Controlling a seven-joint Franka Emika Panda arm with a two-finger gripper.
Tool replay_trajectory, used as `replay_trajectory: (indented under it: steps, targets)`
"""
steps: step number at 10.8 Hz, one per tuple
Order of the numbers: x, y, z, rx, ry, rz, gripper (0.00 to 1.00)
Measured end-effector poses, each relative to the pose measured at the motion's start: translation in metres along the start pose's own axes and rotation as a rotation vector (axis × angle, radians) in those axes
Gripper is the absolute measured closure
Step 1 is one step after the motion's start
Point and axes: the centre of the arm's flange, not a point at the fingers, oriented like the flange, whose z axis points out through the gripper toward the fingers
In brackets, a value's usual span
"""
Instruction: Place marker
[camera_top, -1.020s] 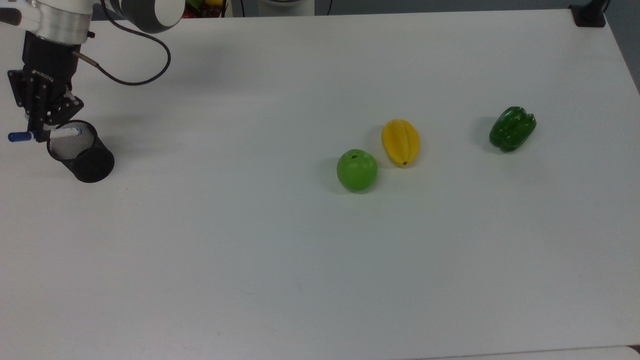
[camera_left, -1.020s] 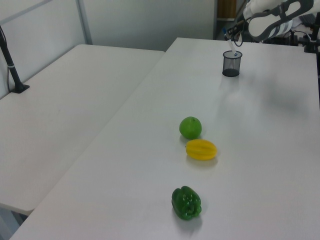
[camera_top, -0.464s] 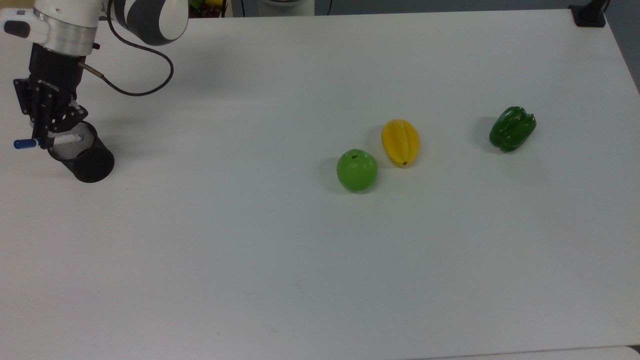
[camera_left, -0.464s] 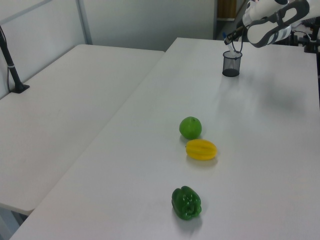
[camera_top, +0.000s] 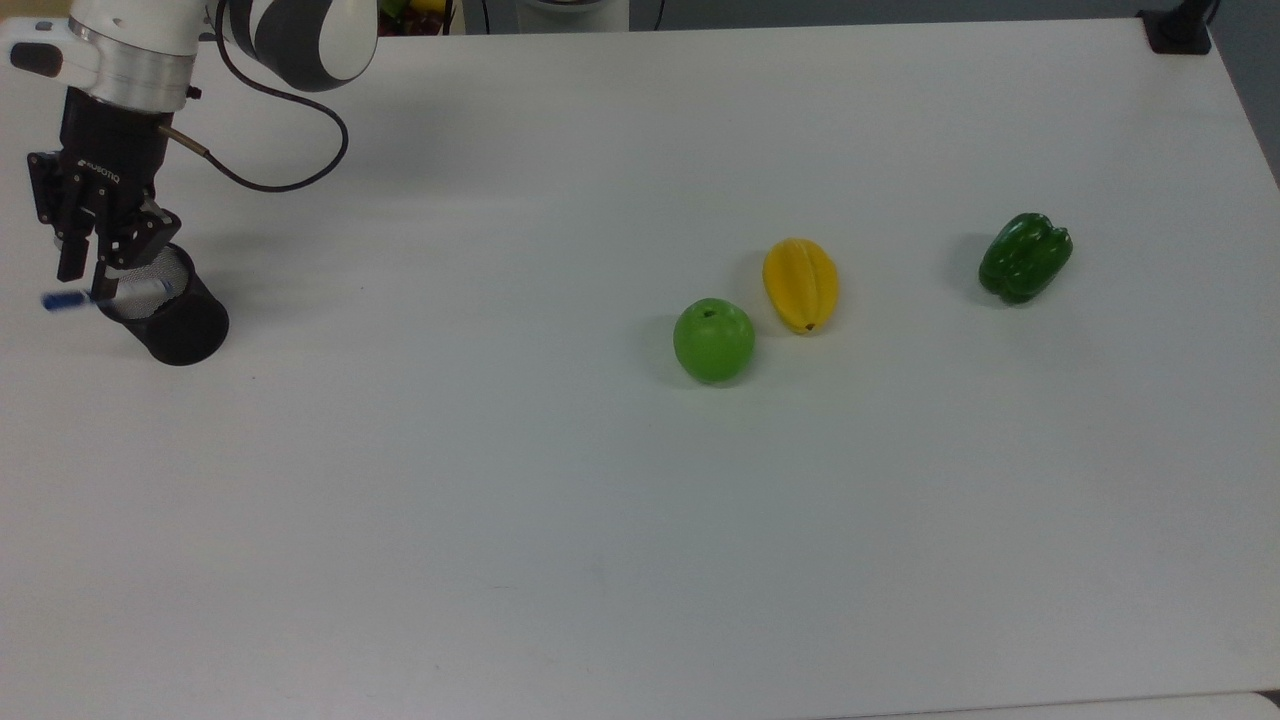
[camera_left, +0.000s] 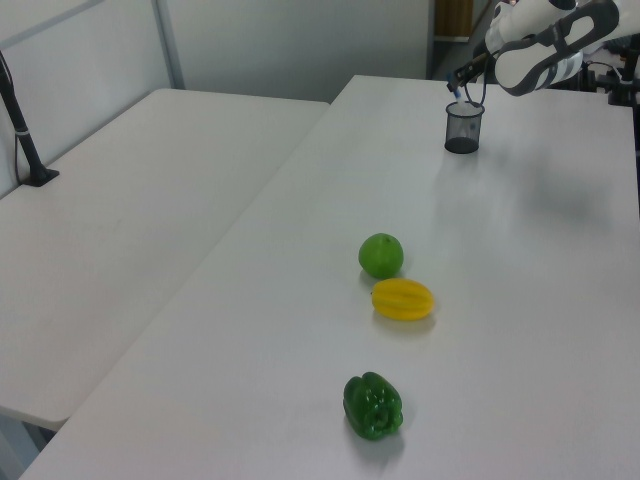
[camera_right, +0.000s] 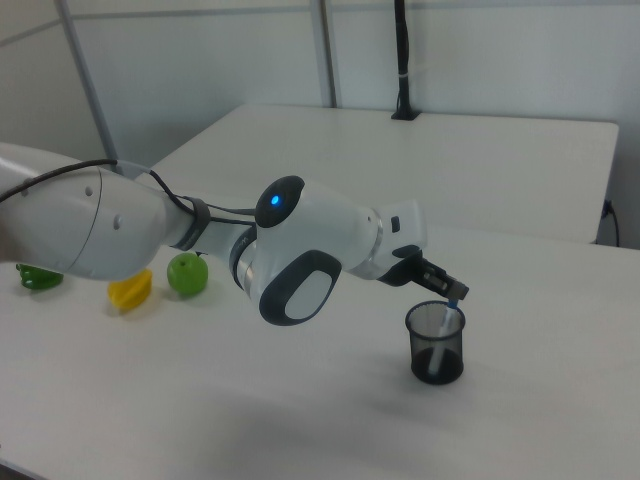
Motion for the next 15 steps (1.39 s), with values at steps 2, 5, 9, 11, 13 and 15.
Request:
replay_trajectory:
  steps: [2,5,9,11,13,15]
  targets:
    - [0.001,0.0,-0.001,0.001,0.003,0.0,0.42]
    - [0.002,-0.003,-0.003,0.005,0.006,-0.002,0.08]
    - [0.017,-0.009,-0.015,0.035,-0.056,0.0,0.0]
    - [0.052,-0.013,-0.047,0.093,-0.203,0.001,0.0]
    - [0.07,-0.018,-0.077,0.139,-0.292,-0.006,0.0]
    - [0.081,-0.029,-0.108,0.188,-0.414,-0.026,0.0]
